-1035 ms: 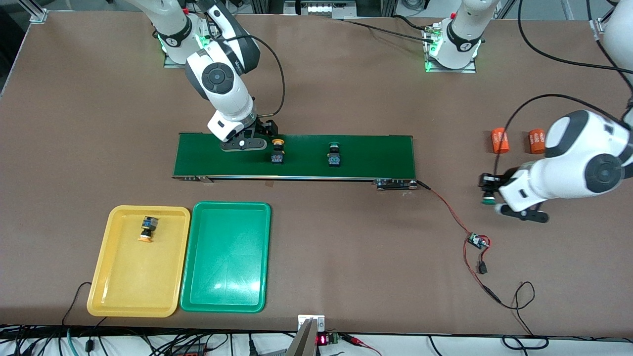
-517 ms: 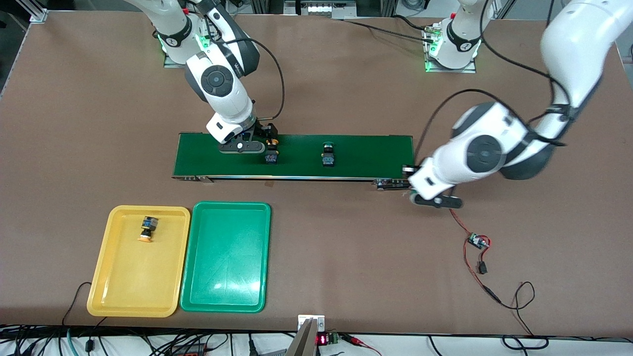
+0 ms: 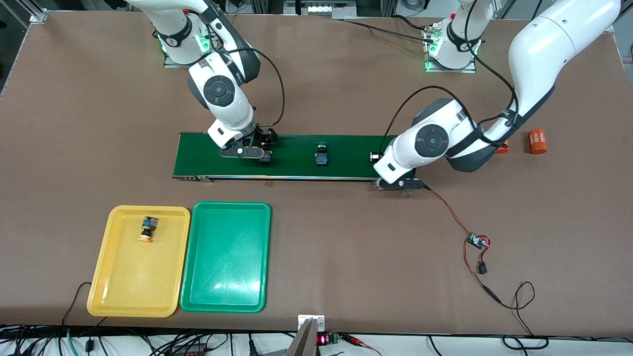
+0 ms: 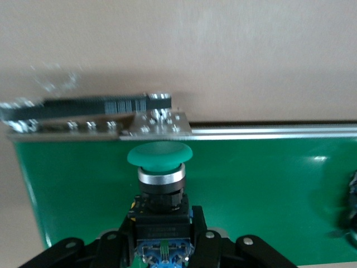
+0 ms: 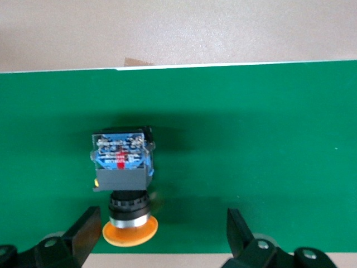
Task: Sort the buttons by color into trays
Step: 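Place the green button on the belt with the left gripper, then drop the orange button into the yellow tray while the left gripper returns, then grasp an orange cylinder with the left gripper while the right grasps a green button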
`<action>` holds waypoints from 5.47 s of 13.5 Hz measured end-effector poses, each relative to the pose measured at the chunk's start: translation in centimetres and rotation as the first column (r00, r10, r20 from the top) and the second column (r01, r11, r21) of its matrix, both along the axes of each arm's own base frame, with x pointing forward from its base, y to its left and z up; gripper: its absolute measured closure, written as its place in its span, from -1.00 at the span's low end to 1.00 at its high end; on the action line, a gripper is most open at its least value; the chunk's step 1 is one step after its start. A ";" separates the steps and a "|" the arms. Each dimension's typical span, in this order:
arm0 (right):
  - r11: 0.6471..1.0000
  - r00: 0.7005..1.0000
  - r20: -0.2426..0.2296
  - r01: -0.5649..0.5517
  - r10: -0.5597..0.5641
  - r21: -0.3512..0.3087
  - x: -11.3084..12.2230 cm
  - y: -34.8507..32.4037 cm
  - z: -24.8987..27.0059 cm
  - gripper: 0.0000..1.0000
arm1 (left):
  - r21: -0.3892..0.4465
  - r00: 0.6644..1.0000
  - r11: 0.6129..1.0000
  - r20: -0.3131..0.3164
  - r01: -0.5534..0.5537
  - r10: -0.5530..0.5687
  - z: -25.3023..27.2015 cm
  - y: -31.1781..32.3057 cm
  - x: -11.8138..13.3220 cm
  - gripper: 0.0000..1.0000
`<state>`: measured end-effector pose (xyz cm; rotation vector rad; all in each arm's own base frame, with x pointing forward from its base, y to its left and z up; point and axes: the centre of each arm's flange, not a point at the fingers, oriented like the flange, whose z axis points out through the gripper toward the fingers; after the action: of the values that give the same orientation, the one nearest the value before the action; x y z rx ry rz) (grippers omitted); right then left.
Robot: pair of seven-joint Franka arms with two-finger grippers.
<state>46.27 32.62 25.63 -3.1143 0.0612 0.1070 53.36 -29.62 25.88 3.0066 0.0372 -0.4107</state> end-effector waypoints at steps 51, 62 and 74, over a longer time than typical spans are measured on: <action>0.976 0.959 0.184 -0.207 0.217 -0.070 19.0 -22.6 4.1 -1.00 | 0.169 0.981 0.968 -0.097 0.183 -0.168 -5.1 39.2 -6.3 -0.99; 0.997 0.997 -0.013 -0.071 0.072 0.017 7.3 -11.8 9.1 -1.00 | 0.170 0.985 0.975 0.065 0.147 -0.160 -7.2 40.1 -8.7 0.00; 0.999 1.000 -0.018 0.004 -0.003 0.050 4.6 -3.6 2.7 -1.00 | 0.012 0.796 0.811 0.185 0.585 -0.577 5.9 15.0 2.3 0.00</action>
<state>50.84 29.06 28.33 -3.0632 0.0639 0.1338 55.69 -14.58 31.82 2.9289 -0.9222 -0.1710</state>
